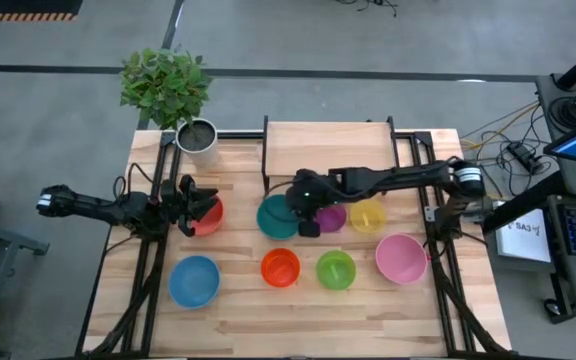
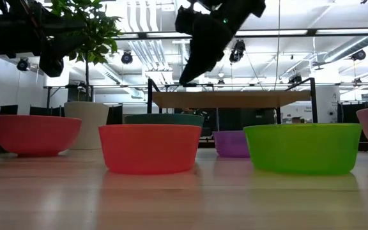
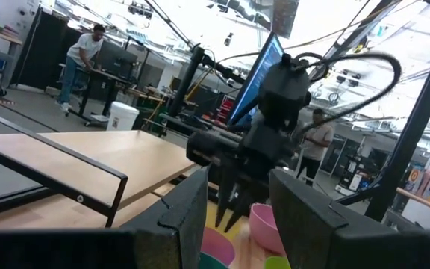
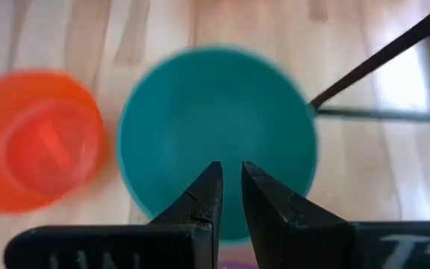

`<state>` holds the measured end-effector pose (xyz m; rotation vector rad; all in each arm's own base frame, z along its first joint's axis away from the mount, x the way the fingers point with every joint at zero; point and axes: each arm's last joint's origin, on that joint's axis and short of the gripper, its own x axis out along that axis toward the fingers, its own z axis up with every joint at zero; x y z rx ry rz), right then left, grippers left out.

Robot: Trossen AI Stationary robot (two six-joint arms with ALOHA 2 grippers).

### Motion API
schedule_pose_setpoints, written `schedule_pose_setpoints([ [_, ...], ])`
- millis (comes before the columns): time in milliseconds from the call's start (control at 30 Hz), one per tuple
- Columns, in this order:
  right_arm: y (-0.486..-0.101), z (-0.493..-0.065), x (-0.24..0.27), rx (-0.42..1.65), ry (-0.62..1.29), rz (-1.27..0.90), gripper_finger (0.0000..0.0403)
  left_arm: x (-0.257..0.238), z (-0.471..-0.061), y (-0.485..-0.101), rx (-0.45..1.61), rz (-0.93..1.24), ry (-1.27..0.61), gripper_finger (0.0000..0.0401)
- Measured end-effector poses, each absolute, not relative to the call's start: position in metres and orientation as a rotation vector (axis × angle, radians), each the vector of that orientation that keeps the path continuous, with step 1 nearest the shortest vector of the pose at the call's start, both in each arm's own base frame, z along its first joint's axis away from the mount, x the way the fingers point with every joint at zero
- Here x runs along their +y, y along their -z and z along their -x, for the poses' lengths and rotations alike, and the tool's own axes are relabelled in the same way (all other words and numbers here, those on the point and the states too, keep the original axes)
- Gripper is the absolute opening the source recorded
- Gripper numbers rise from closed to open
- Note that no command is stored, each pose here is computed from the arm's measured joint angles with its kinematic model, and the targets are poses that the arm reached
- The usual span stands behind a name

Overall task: Place and stack bowls onto a shelf
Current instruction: Put the large dark green bowl on the shelf

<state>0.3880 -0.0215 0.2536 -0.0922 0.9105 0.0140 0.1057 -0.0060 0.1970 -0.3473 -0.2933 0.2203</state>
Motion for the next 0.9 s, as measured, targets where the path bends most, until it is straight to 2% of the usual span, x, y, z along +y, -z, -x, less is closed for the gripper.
schedule_pose_setpoints([
  [133,-0.242,-0.398,-0.018,0.963,-0.038,0.115,0.0043,-0.006,-0.106,-0.197,-0.293,0.347,-0.220,0.0129],
  [700,-0.242,-0.413,-0.013,0.917,-0.018,0.065,0.0045,-0.006,-0.106,-0.197,-0.288,0.317,-0.227,0.0129],
  [800,-0.242,-0.413,-0.005,0.918,-0.035,0.075,0.0061,-0.006,-0.106,-0.197,-0.288,0.316,-0.227,0.0129],
  [900,-0.242,-0.413,0.004,0.917,-0.057,0.083,0.0097,-0.006,-0.106,-0.197,-0.287,0.317,-0.227,0.0129],
])
